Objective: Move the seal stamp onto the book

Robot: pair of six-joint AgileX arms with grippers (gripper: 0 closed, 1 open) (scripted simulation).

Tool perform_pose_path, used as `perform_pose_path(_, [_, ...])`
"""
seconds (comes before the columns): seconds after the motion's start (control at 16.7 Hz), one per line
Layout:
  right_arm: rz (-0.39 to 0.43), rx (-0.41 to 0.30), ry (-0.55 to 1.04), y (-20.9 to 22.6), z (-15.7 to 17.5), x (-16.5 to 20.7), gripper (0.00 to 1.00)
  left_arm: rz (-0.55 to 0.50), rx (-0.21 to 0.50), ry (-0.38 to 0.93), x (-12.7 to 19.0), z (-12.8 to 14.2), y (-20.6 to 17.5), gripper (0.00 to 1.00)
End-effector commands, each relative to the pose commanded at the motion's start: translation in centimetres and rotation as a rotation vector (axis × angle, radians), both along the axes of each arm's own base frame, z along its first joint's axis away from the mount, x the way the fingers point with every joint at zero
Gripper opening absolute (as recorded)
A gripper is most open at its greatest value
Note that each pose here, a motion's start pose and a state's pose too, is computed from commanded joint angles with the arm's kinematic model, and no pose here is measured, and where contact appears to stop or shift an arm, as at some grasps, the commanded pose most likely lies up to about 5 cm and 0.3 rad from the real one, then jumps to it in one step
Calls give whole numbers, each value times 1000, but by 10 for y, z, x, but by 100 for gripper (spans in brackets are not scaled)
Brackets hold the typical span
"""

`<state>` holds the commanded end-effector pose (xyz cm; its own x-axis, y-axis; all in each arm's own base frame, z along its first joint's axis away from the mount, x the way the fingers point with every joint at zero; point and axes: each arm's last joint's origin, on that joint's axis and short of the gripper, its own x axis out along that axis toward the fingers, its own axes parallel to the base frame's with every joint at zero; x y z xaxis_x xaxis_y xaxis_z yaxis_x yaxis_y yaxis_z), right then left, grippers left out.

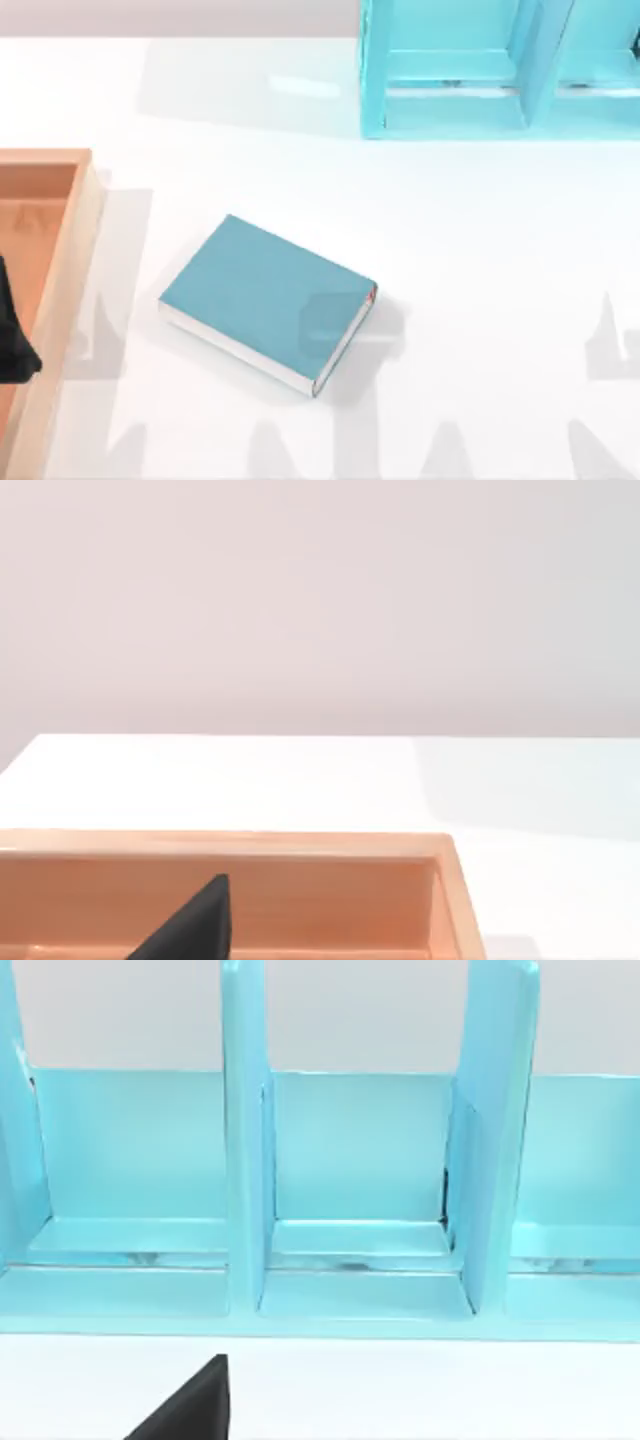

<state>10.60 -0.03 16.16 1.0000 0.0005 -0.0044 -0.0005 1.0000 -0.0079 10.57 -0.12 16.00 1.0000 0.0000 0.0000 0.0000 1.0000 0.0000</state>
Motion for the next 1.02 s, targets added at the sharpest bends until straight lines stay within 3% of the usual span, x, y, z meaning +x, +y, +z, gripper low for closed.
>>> perform_pose_path(0.6, [-1,8,-4,-1,-2,0,100,7,12,52,0,11,1,100])
perform_pose_path(0.78, [-1,8,-4,-1,-2,0,100,29,38,184,5,39,4,100])
perform_pose_path(1.02, [-1,8,-4,-1,-2,0,100,64,76,474,32,87,13,100])
